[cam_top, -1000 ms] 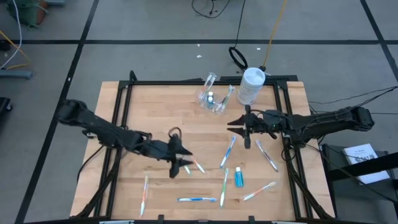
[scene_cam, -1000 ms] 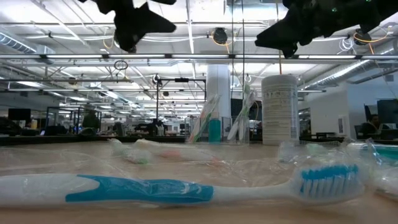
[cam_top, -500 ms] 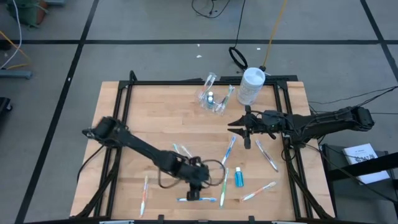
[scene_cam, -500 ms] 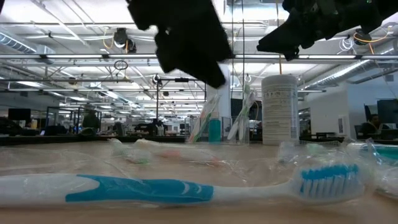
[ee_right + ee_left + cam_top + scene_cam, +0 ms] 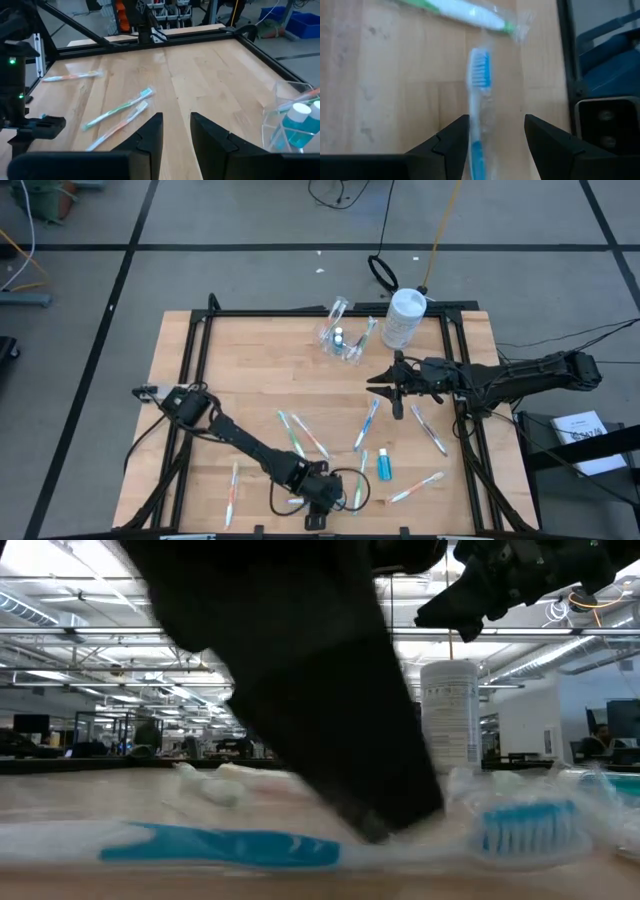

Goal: Pick & Place toothbrushing station
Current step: Put the blue toothbrush into the transparent organizer

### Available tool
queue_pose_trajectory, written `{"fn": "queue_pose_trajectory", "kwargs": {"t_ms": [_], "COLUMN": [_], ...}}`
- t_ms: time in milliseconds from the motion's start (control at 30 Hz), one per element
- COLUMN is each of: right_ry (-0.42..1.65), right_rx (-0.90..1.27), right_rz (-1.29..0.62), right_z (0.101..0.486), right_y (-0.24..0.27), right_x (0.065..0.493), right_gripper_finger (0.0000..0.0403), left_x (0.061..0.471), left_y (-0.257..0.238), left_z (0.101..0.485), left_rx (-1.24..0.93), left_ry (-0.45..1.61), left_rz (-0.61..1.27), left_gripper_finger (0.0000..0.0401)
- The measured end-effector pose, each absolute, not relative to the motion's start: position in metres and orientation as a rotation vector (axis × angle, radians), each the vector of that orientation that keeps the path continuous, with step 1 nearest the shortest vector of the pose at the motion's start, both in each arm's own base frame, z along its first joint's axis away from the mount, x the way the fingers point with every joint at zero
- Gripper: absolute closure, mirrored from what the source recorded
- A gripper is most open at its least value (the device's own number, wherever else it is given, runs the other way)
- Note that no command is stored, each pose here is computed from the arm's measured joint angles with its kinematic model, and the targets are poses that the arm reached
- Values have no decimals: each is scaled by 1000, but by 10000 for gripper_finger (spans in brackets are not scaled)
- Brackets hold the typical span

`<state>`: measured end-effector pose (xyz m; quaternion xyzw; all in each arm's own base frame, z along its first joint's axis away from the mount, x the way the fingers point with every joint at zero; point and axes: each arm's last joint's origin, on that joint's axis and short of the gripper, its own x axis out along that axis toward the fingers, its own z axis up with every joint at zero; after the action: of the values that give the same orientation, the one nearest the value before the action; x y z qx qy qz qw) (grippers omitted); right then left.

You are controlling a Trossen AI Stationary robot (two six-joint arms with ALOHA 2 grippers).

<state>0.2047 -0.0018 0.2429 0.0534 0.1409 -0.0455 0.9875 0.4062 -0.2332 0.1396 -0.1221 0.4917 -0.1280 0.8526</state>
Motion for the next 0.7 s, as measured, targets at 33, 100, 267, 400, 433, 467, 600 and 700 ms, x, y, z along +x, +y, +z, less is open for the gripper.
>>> {"fn": "queue_pose_trajectory", "kwargs": {"t_ms": [33,100,267,400,433,467,600,700], "right_ry": [288,301,316,323,323,323,323,321], "right_rx": [107,128,218,234,234,233,231,228], "right_rz": [-92,-96,-111,-115,-115,-115,-114,-114], "right_z": [242,241,239,238,239,239,238,239], "right_y": [-2,-2,-2,-2,-2,-2,-2,-2], "right_x": [205,204,204,203,203,203,203,203], "right_gripper_finger": [314,314,314,314,314,314,314,314], "left_x": [406,404,402,403,403,402,400,400], "left_y": [-235,-239,-238,-232,-230,-227,-211,-191], "left_z": [136,133,130,135,138,142,174,200], "left_rx": [-246,-223,-168,-197,-192,-184,-140,-93], "left_ry": [1033,1023,1028,1044,1056,1063,1053,1007], "left_rz": [-260,-235,-197,-201,-222,-248,-348,-313], "left_gripper_finger": [204,207,259,326,343,361,393,386]}}
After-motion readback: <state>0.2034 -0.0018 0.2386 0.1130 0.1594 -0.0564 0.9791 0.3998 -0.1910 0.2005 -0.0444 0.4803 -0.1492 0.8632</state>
